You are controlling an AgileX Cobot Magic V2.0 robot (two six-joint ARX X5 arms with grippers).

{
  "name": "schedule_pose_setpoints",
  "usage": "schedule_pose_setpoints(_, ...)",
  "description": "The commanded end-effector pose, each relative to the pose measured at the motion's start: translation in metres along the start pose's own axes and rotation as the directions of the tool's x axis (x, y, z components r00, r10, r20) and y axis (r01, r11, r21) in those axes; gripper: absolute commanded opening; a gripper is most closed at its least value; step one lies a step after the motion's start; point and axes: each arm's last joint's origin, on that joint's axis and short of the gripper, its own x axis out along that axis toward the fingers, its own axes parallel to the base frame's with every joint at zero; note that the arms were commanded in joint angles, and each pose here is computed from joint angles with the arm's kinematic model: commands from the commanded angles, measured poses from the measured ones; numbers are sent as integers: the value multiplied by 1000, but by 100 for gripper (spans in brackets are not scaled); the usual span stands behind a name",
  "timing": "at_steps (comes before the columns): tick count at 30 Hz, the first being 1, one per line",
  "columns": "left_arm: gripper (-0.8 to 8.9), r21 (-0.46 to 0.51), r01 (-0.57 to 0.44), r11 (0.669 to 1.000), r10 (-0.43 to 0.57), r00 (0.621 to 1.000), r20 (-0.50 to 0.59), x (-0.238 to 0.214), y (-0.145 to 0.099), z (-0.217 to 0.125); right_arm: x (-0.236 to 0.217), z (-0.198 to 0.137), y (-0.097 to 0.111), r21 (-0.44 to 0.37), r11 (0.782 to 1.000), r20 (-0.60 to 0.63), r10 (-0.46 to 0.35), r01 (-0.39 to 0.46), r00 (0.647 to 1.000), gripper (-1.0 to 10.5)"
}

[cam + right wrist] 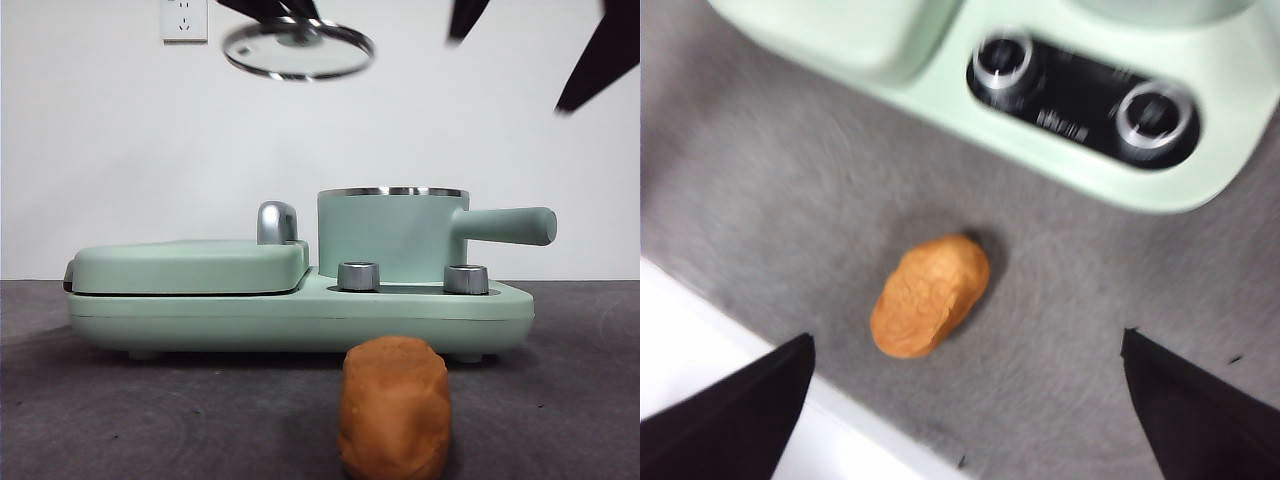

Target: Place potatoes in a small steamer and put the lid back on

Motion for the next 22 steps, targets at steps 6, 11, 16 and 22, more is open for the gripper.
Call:
schedule_pose_setpoints(6, 17, -29, -82, 996, 83, 996, 34, -23, 28, 4, 57, 8, 28, 7, 999, -157, -39, 41, 987, 490)
schedule_pose_setpoints(11, 17, -62, -118, 991, 120, 993, 24, -28, 43, 0, 93, 10, 34, -10, 997, -243, -71, 70, 967, 493)
schedule_pose_setpoints(16, 17, -78, -140, 987, 142, 990, 21, -31, 52, -2, 126, 8, 34, -16, 994, -336, -109, 110, 935, 498)
schedule_pose_setpoints(22, 17, -80, -146, 986, 148, 989, 21, -32, 54, -2, 162, 9, 33, -20, 992, -369, -120, 121, 922, 498)
